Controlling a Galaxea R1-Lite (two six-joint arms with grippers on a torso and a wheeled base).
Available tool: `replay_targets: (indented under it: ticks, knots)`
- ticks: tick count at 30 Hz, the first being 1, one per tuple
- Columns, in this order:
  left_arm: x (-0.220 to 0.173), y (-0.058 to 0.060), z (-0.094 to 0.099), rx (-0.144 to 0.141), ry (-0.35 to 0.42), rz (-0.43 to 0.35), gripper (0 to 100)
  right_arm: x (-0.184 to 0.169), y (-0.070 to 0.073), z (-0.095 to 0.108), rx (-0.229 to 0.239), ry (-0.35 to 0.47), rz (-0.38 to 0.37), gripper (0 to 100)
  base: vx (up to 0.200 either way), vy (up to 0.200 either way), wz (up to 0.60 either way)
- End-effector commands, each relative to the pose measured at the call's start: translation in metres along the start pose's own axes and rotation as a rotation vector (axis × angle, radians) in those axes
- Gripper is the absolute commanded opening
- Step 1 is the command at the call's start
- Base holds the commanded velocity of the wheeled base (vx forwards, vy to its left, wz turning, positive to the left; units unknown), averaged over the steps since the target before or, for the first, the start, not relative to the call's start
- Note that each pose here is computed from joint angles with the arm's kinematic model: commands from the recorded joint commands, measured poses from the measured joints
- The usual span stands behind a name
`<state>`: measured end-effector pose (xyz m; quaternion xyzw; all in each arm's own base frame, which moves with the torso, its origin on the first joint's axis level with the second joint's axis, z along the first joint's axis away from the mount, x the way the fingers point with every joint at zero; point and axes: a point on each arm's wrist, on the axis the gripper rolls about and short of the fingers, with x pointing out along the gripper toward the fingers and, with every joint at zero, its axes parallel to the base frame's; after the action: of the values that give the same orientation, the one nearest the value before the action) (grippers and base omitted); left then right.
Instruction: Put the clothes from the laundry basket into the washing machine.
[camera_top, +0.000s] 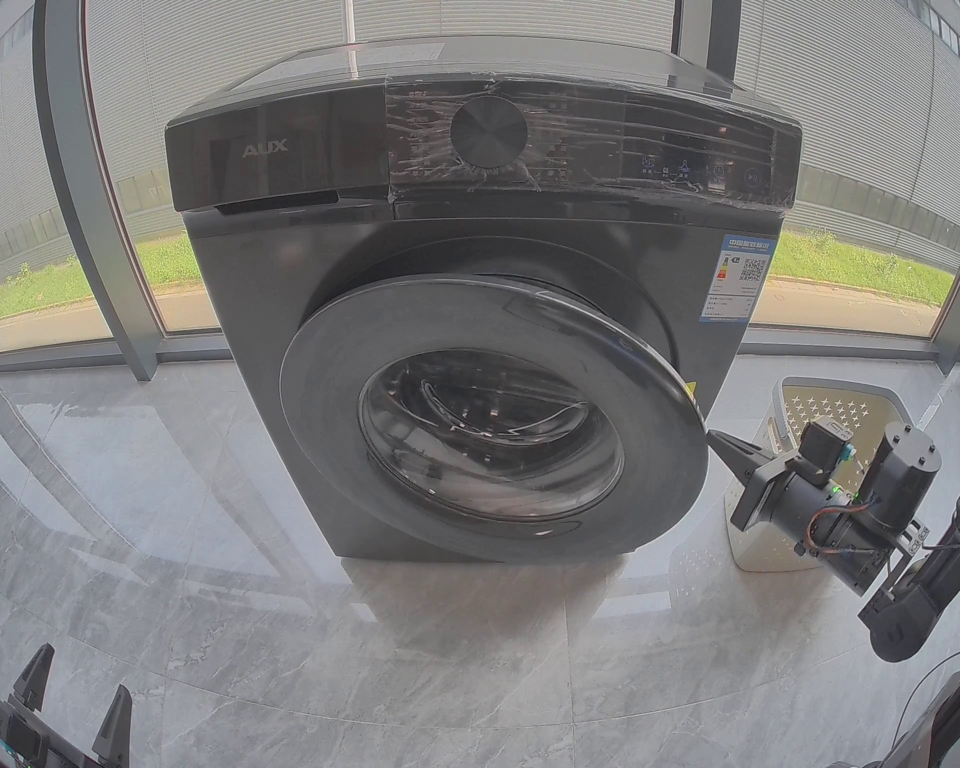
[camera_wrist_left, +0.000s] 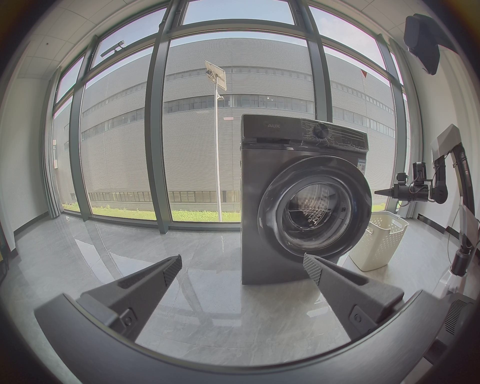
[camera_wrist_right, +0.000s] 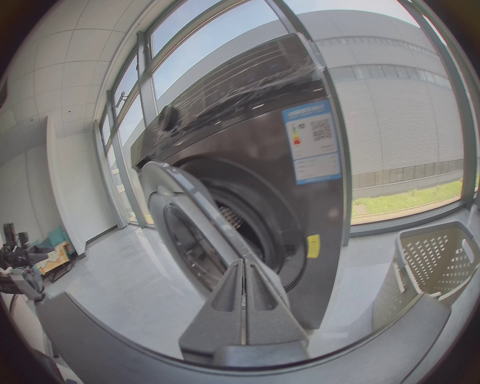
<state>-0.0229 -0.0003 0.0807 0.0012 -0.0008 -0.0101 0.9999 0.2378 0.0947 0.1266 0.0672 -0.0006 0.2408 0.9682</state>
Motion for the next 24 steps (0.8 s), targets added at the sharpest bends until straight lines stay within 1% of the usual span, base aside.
replay_targets:
  ticks: [1,4,6,7,9,10,11,13,16,20,22,24]
  knots:
    - [0.000,0.000,-0.005,-0.001,0.001,0.002,100,0.003,-0.014,0.013,-0.011,-0.057,-0.053,0,0.000,0.000,0.00]
    - [0.000,0.000,-0.005,-0.002,0.000,0.002,100,0.003,-0.013,0.014,-0.013,-0.060,-0.053,0,0.000,0.000,0.00]
    - [0.000,0.000,-0.005,-0.004,0.000,0.002,100,-0.001,-0.010,0.010,-0.012,-0.039,-0.034,0,0.000,0.000,0.00]
    - [0.000,0.000,-0.005,-0.005,0.000,0.002,100,-0.004,-0.008,0.007,-0.011,-0.025,-0.027,0,0.000,0.000,0.00]
    - [0.000,0.000,-0.005,-0.004,-0.002,0.002,100,-0.008,-0.001,0.001,-0.007,0.004,-0.003,0,0.000,0.200,0.00]
    - [0.000,0.000,-0.005,-0.004,-0.002,0.002,100,-0.008,-0.001,0.001,-0.007,0.004,-0.003,0,0.000,0.200,0.00]
    - [0.000,0.000,-0.005,-0.001,-0.002,0.002,100,-0.011,0.004,-0.003,-0.005,0.028,0.016,0,0.000,0.000,0.00]
    - [0.000,0.000,-0.005,0.001,0.000,0.002,100,-0.012,0.010,-0.007,-0.002,0.045,0.041,0,0.000,0.000,0.00]
    - [0.000,0.000,-0.005,-0.001,-0.002,0.000,100,-0.010,0.014,-0.007,0.000,0.046,0.057,0,0.000,0.000,0.00]
    - [0.000,0.000,-0.005,-0.002,0.000,0.002,100,-0.009,0.015,-0.007,0.001,0.042,0.060,0,0.000,0.000,0.00]
    - [0.000,0.000,-0.005,-0.002,-0.002,0.002,100,-0.009,0.018,-0.008,0.005,0.046,0.071,0,0.000,0.000,0.00]
    - [0.000,0.000,-0.005,-0.004,-0.002,0.002,100,-0.008,0.020,-0.008,0.006,0.046,0.078,0,0.200,0.000,0.00]
